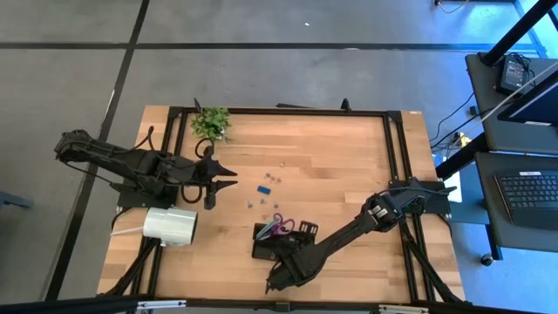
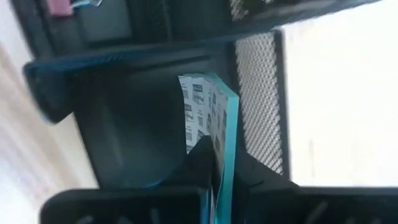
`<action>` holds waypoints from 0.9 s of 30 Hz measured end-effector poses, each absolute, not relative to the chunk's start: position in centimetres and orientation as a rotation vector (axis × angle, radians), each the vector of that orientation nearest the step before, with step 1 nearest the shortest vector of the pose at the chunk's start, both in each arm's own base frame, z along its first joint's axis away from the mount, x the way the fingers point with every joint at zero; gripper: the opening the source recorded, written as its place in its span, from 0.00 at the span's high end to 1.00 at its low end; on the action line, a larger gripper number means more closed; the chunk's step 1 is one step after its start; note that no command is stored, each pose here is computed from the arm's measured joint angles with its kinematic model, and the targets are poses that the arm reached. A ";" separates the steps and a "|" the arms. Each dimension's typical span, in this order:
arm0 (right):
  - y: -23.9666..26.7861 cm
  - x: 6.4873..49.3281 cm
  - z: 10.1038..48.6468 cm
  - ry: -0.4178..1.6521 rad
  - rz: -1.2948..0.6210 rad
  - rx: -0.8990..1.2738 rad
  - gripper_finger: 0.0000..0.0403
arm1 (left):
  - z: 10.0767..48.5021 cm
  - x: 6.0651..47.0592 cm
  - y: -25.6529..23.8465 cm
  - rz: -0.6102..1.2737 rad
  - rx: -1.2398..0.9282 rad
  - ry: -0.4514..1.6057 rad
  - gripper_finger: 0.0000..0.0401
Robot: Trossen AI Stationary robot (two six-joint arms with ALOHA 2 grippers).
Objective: Pick and place office supplies into organizer
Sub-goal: Put the light blue sticky note into the desk organizer
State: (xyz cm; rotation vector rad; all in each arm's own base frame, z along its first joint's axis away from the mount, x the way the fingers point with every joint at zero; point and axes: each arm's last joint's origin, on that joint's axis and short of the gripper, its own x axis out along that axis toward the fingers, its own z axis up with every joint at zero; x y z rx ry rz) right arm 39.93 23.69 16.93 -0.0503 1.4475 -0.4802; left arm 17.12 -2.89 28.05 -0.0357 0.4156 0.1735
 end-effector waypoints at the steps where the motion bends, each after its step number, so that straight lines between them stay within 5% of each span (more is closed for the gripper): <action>1: 23.6 39.9 16.9 1.439 -0.488 -0.062 0.95 | 28.0 17.1 -2.9 0.173 -0.036 0.416 0.75; 15: 23.3 39.7 17.1 1.419 -0.501 -0.192 0.97 | 28.0 17.1 -2.9 0.174 -0.035 0.416 0.75; 27: 23.7 40.1 17.0 1.424 -0.435 -0.139 0.83 | 28.0 17.1 -2.9 0.174 -0.035 0.416 0.75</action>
